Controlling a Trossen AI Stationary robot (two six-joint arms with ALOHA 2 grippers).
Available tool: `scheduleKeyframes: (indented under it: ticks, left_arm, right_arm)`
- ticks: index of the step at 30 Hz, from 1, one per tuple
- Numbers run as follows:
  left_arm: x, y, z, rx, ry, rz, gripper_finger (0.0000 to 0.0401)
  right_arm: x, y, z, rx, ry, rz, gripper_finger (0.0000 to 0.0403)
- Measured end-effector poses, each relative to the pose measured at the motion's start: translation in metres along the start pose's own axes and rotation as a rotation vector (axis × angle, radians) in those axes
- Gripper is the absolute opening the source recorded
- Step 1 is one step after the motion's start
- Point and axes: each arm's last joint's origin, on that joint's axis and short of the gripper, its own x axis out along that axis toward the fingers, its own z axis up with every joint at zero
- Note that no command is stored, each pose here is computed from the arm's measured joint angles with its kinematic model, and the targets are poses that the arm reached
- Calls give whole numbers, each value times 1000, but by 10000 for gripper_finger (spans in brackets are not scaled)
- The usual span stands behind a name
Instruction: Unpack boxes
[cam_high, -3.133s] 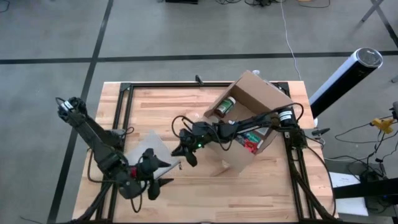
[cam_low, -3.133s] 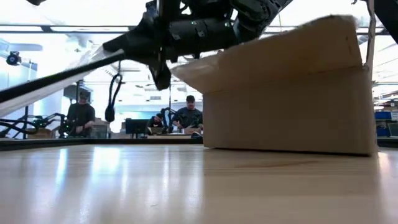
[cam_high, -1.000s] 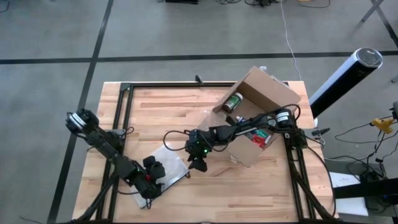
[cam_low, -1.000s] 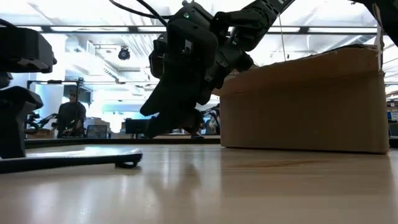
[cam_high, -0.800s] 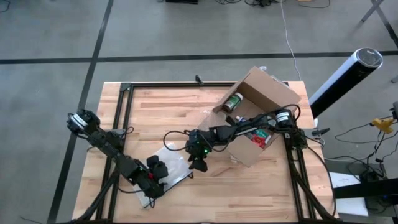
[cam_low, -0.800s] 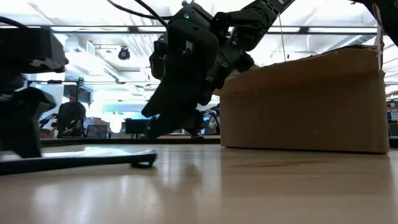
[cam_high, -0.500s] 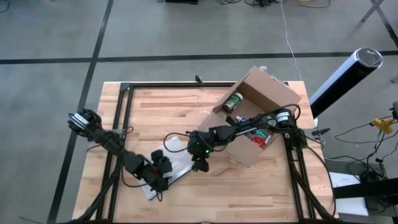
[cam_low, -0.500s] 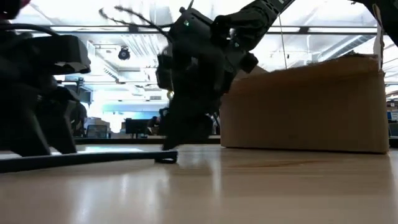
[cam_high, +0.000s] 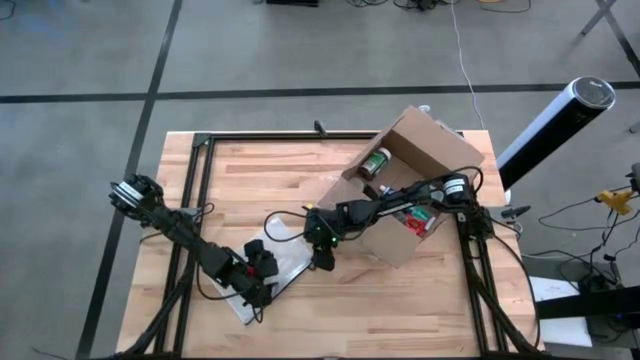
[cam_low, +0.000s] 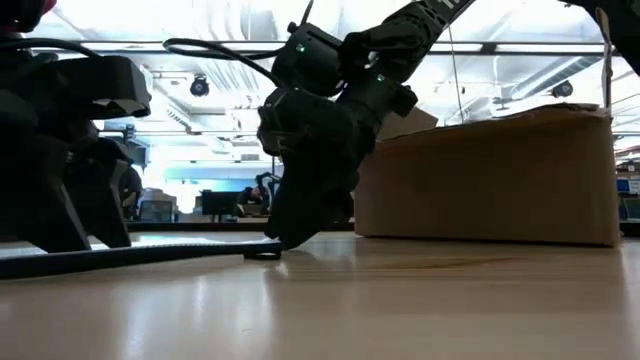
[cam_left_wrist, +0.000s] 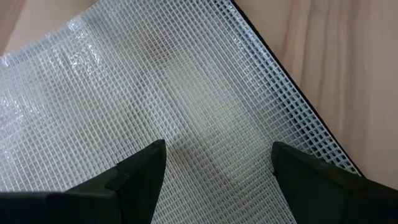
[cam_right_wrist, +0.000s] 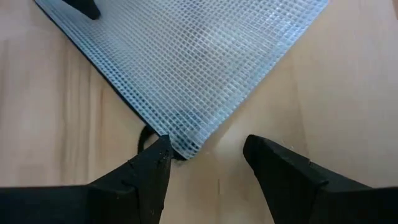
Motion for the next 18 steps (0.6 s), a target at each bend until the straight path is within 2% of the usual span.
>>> scheduleKeyframes:
  ticks: [12,18]
  left_arm:
    - [3,1,12,28,-65,-24,276]
    - [-7,3,15,39,-20,-7,276]
  right_arm:
    - [0,3,2,14,-9,61,199]
    - [0,1,2,15,-9,56,200]
